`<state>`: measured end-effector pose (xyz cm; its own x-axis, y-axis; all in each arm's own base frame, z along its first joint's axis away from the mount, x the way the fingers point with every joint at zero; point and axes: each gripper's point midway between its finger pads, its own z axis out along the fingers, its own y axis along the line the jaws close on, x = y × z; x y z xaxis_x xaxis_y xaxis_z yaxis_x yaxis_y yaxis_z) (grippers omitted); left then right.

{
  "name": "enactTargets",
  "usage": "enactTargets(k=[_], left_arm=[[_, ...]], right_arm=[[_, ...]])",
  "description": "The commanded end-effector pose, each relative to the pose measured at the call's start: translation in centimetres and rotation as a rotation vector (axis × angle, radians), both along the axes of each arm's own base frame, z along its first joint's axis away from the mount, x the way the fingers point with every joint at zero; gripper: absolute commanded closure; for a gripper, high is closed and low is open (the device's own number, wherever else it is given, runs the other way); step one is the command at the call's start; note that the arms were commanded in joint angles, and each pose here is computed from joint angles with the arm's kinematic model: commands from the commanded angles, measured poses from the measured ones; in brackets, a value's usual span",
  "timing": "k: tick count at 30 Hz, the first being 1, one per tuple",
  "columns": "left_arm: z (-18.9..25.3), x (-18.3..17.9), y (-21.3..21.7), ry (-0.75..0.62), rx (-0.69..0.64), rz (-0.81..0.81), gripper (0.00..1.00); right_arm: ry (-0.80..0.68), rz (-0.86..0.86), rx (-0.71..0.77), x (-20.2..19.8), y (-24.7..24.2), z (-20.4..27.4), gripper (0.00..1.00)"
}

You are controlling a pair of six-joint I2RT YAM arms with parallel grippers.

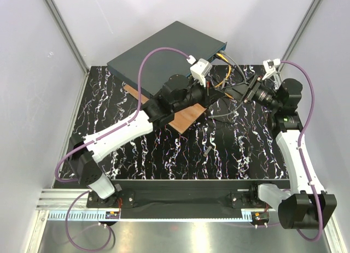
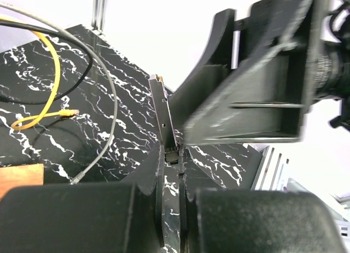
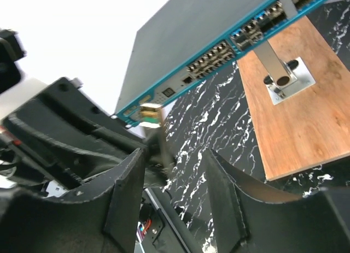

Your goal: Insert the plug into the switch port

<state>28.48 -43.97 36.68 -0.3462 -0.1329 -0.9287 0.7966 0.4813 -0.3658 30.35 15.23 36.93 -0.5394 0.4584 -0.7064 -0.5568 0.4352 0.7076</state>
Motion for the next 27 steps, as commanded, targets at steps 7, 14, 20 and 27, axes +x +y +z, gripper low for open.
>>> enactTargets(k=[7,14,20,27], left_arm=[[3.0,-0.5,-0.7,-0.105,-0.064,0.006,1.0],[2.0,-0.3,-1.4,-0.09,-0.021,0.02,1.0],[2.1,-0.3,-1.6,-0.083,-0.03,0.019,0.93],[3.0,-3.2,1.5,-0.063,-0.002,-0.121,0.52]], right_arm=[[-0.037,-0.044,-0.025,1.4,-0.3,0.3,0.46],[-0.022,0.008,-0.04,0.8,1.0,-0.6,0.54],[-0.009,0.026,-0.04,0.5,1.2,-1.0,0.89],[-0.087,0.069,-0.186,0.1,1.0,-2.4,1.0]])
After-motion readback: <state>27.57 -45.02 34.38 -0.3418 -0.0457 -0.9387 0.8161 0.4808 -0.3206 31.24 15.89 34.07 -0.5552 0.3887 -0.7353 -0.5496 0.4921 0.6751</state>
